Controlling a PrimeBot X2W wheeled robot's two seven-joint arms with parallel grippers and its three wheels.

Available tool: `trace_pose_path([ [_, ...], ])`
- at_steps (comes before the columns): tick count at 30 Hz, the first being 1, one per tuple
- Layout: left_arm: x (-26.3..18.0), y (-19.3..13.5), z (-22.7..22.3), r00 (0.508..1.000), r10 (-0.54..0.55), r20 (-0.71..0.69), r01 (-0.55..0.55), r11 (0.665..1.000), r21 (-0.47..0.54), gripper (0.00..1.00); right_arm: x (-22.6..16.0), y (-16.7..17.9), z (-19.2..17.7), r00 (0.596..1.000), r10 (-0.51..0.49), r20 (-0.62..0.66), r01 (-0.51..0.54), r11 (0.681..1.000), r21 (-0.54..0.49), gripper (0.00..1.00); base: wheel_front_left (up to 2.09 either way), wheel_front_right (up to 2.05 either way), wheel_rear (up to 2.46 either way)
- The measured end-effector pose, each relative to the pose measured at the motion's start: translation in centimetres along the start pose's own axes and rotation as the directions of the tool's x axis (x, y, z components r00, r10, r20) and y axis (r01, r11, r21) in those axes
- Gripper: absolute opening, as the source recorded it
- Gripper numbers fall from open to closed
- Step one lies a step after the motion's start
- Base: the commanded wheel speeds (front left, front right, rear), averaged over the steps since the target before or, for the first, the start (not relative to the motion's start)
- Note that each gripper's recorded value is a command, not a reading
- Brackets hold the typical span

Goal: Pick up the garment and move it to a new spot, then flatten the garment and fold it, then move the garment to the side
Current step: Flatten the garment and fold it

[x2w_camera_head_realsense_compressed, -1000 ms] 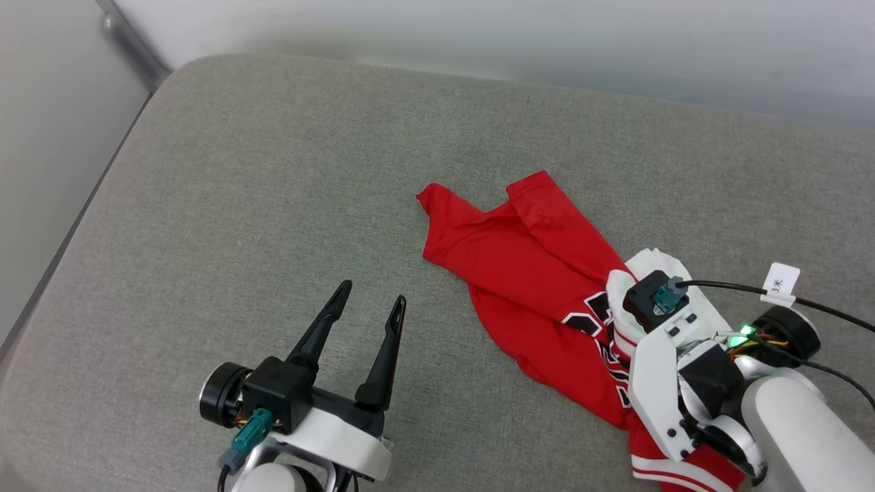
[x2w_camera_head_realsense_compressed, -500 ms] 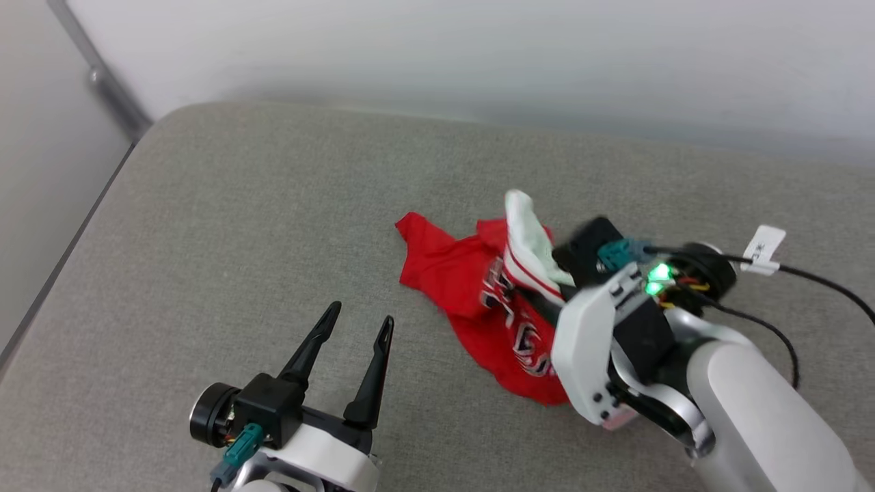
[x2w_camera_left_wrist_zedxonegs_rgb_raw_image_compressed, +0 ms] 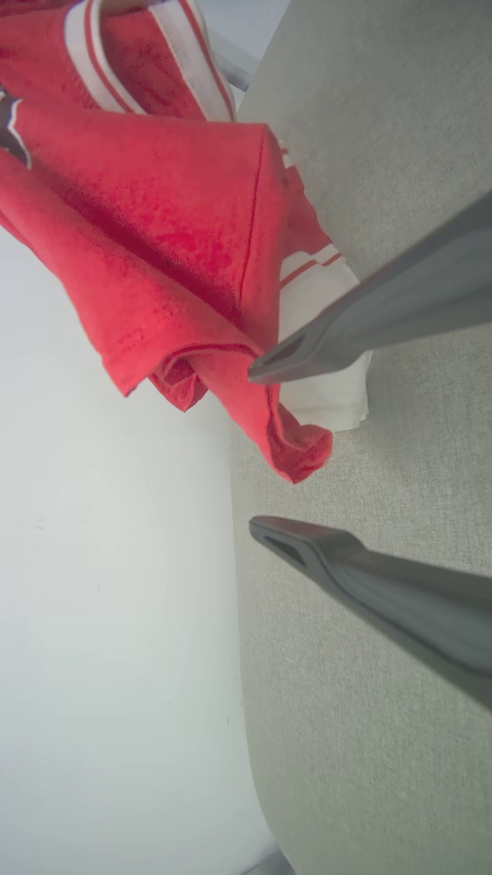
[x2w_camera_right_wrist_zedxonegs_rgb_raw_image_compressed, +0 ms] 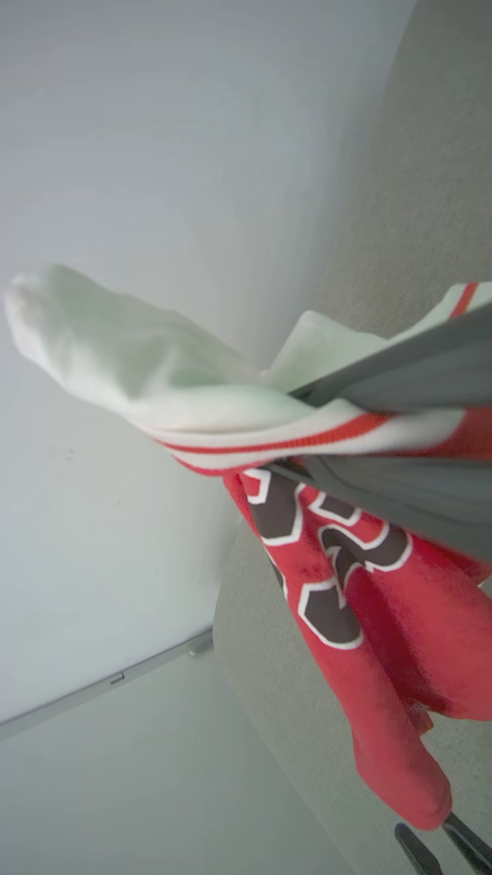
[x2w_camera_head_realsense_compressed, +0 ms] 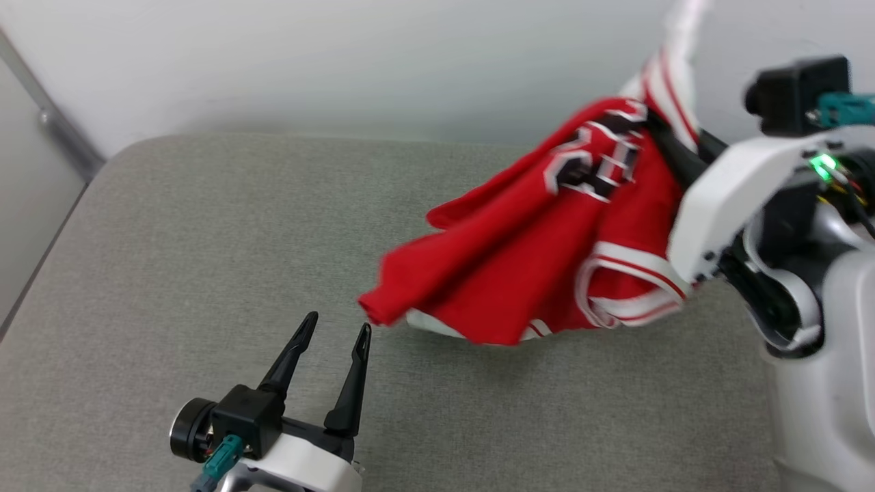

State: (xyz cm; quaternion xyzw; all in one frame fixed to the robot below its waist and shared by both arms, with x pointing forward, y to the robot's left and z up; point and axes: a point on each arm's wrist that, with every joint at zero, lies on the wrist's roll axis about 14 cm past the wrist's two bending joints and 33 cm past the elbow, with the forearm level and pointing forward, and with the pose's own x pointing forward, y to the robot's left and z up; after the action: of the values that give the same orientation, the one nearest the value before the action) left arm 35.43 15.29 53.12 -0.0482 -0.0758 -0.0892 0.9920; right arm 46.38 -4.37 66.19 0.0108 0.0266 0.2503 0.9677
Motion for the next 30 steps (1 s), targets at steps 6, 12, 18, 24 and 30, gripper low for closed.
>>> trace_pose_path([
  [6, 1.0, -1.1, -1.0, 0.999, -0.037, -0.023, 0.037, 0.999, -0.013, 1.00, -4.0, -9.2, -10.8, 0.911, -0.263, -0.318, 0.309, 0.946, 0.102, 0.00, 0.00, 0.00, 0.00],
  [12, 2.4, -1.5, -2.2, 0.997, -0.062, -0.052, 0.061, 0.998, -0.021, 1.00, -11.3, -16.3, -23.4, 0.671, -0.416, -0.614, 0.589, 0.802, 0.100, 0.00, 0.00, 0.00, 0.00],
  [18, 2.6, -1.7, -2.8, 0.995, -0.072, -0.069, 0.070, 0.997, -0.024, 1.00, -12.9, -17.1, -26.2, 0.626, -0.450, -0.637, 0.621, 0.781, 0.059, 1.00, 0.00, 0.00, 0.00],
  [24, 3.2, -2.3, -2.3, 0.994, -0.095, -0.049, 0.094, 0.995, -0.024, 1.00, -11.3, -17.1, -23.0, 0.744, -0.489, -0.456, 0.572, 0.818, 0.057, 1.00, 0.00, 0.00, 0.00],
  [30, 3.5, -3.3, -1.2, 0.993, -0.118, -0.013, 0.118, 0.992, -0.034, 1.00, -10.5, -15.9, -17.0, 0.863, -0.476, -0.167, 0.488, 0.872, 0.033, 1.00, 0.00, 0.00, 0.00],
])
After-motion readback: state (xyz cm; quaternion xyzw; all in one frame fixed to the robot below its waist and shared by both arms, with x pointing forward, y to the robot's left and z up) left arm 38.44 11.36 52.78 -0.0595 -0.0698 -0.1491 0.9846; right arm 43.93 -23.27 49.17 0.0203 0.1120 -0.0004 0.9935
